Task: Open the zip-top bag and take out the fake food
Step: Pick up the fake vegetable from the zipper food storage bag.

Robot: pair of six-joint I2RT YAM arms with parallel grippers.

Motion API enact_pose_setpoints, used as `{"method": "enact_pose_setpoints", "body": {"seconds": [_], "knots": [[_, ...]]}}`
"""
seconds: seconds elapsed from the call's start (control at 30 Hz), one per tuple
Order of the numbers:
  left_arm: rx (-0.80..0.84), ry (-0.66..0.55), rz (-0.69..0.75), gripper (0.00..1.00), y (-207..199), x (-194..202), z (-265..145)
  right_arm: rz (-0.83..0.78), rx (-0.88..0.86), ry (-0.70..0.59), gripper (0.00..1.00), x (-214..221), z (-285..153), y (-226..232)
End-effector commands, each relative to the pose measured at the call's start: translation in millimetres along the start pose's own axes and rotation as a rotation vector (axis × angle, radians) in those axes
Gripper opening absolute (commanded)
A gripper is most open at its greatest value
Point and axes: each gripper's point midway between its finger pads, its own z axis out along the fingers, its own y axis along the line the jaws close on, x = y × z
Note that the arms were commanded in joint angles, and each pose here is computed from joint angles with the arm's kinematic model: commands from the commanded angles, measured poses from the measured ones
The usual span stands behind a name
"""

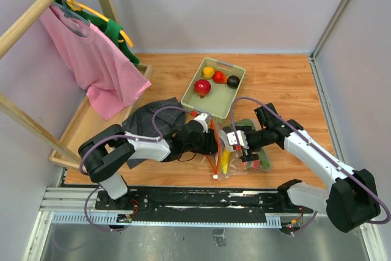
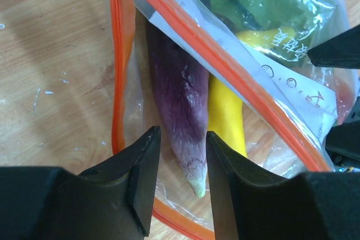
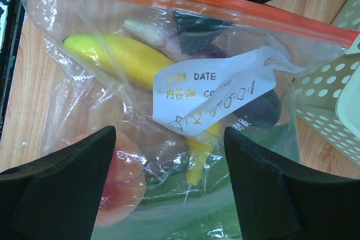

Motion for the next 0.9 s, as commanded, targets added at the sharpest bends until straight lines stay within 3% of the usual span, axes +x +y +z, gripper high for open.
{"method": "enact_pose_setpoints", "body": {"seconds": [0.0,0.67,0.83,0.87], "knots": [[-0.087,-0.003,0.049,0.43,9,-2,6,0.011,-0.022,0.007,0.79,0,4,6],[-0.196,0.113,0.082,0.57,27,34,30,0.013,-0.025,0.008,0.79,-1,5,7],[-0.235,0.114,0.095,0.46,35,37,32,0.015,-0.018,0.009,0.79,-2,4,6],[-0.231,0.107,0.098,0.37,33,34,31,0.017,-0.016,0.010,0.79,-2,3,6]]}}
